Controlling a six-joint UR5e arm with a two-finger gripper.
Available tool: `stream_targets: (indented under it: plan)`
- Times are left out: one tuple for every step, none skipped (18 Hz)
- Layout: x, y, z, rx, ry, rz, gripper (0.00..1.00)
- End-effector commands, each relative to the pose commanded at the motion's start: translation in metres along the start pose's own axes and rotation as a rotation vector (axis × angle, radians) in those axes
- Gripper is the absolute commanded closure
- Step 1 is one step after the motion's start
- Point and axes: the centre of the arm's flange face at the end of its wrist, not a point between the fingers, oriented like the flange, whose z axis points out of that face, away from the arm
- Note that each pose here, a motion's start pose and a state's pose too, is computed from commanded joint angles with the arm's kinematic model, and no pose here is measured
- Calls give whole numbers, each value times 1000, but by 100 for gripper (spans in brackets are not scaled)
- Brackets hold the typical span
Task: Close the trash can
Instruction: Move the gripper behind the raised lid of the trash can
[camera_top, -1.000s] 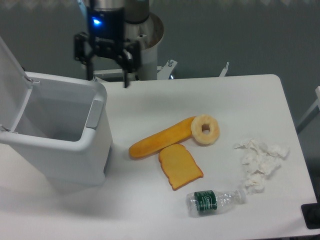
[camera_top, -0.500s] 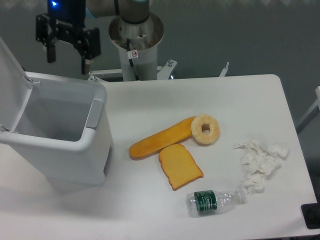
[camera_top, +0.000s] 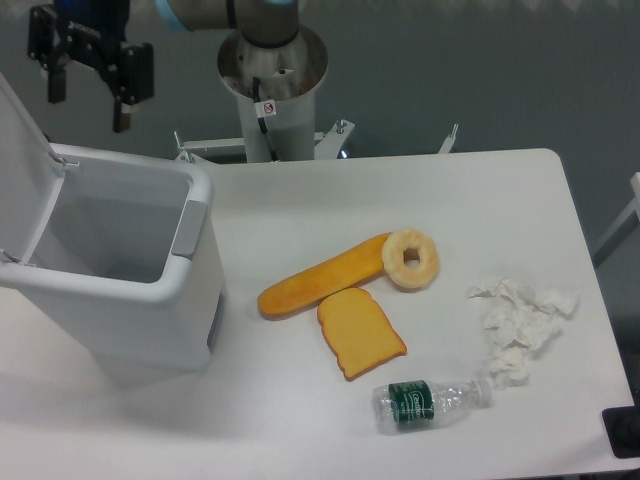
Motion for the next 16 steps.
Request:
stream_targets:
  plan:
    - [5, -1, 0, 5, 9, 7, 0]
    - [8, -2, 0, 7, 13, 13, 0]
    - [9, -3, -1, 10, 15, 15, 0]
    - [11, -4, -3, 15, 19, 12, 0]
    - [13, -5, -3, 20, 26, 9, 0]
    - [14, -7, -4, 24, 33, 7, 0]
    - [15, -9, -5, 32, 43, 6, 0]
    - [18, -10, -7, 39, 52, 9, 0]
    - [19, -12, -9, 45, 55, 8, 0]
    - [19, -14, -9, 49, 61, 5, 0]
    - [19, -15, -9, 52, 61, 1, 0]
    - [18, -17, -10, 57, 59, 0, 0]
    - [18, -18, -10, 60, 58, 1, 0]
    - [17, -19, -7, 57, 59, -1, 0]
    - [17, -20, -8, 63, 58, 0, 0]
    - [16, -22, -7, 72, 55, -6, 0]
